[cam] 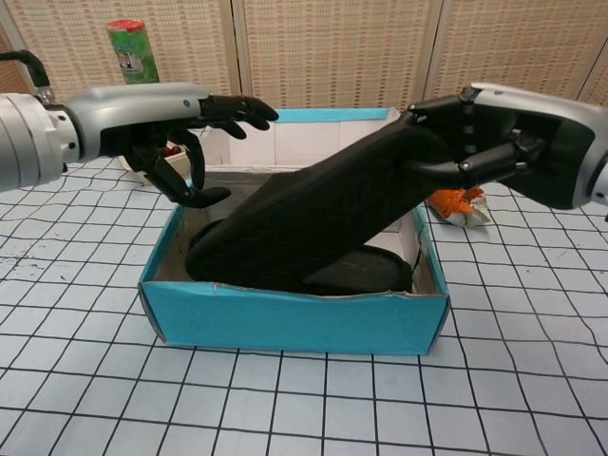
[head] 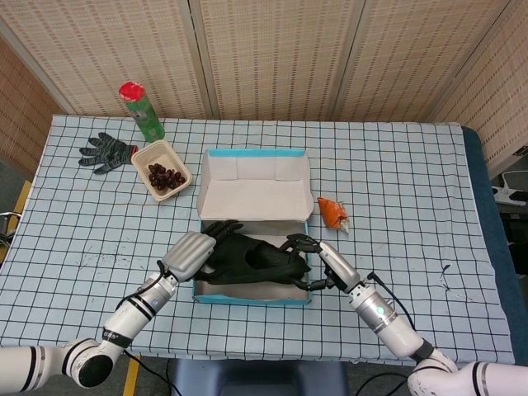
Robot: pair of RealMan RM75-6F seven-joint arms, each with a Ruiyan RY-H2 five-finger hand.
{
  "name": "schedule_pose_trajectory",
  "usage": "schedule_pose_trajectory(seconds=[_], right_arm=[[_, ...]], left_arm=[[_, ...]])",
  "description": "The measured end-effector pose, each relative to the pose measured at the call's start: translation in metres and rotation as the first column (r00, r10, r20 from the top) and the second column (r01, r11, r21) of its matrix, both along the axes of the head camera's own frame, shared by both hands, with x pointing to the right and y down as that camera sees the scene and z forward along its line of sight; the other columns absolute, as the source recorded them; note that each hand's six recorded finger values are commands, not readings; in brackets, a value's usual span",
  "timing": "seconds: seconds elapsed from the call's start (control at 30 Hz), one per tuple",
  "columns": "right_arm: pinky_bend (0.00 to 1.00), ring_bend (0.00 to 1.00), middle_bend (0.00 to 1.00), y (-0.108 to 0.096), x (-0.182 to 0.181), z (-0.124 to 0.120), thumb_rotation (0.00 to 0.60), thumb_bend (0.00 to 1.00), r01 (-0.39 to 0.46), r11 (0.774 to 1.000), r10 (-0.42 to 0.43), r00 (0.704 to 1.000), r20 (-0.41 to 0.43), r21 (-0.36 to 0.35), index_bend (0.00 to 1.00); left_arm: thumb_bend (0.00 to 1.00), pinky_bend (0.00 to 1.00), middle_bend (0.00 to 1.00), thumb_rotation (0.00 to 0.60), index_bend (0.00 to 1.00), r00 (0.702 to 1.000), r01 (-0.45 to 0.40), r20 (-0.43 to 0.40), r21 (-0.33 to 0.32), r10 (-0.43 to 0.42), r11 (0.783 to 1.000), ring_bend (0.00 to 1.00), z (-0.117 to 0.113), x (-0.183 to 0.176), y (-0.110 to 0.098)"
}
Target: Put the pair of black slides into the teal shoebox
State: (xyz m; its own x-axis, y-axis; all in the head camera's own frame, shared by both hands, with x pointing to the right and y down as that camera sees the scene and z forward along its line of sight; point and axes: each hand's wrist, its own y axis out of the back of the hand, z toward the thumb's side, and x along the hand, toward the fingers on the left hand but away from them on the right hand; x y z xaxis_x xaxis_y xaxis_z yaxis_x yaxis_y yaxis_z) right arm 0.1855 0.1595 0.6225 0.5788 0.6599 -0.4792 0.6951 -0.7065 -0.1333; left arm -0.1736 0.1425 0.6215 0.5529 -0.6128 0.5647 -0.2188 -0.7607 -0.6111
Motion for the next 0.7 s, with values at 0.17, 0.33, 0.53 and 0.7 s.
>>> schedule_pose_trajectory(seconds=[0.17,0.33,0.53,0.7], right_arm=[[0.21,0.12,0.29,0.008,0.015,0.012,0.600,0.44,0.026,1.000,-0.027,0.996,-0.090,-0.011,0.96],[0.21,0.12,0.29,0.014,0.021,0.021,0.600,0.45,0.037,0.998,-0.042,0.991,-0.125,-0.041,0.96],[0.21,0.12,0.29,0.019,0.015,0.025,0.600,0.47,0.064,0.998,-0.067,0.986,-0.152,-0.028,0.94],[0.16,0.04,0.20,0.025,0.012,0.024,0.600,0.49,0.126,0.992,-0.128,0.972,-0.195,-0.020,0.44]], left_arm=[[0.43,0.44,0.04,0.600,0.00,1.000,-0.006,0.011,-0.005,0.006,1.000,0.08,0.004,0.000,0.001],[0.43,0.44,0.04,0.600,0.00,1.000,-0.003,0.011,-0.013,0.003,1.000,0.08,0.007,0.001,0.000],[0.43,0.44,0.04,0.600,0.00,1.000,-0.011,0.015,-0.022,0.011,1.000,0.08,0.010,0.002,0.003],[0.43,0.44,0.04,0.600,0.00,1.000,-0.020,0.017,-0.028,0.021,0.999,0.08,0.011,0.001,0.006]])
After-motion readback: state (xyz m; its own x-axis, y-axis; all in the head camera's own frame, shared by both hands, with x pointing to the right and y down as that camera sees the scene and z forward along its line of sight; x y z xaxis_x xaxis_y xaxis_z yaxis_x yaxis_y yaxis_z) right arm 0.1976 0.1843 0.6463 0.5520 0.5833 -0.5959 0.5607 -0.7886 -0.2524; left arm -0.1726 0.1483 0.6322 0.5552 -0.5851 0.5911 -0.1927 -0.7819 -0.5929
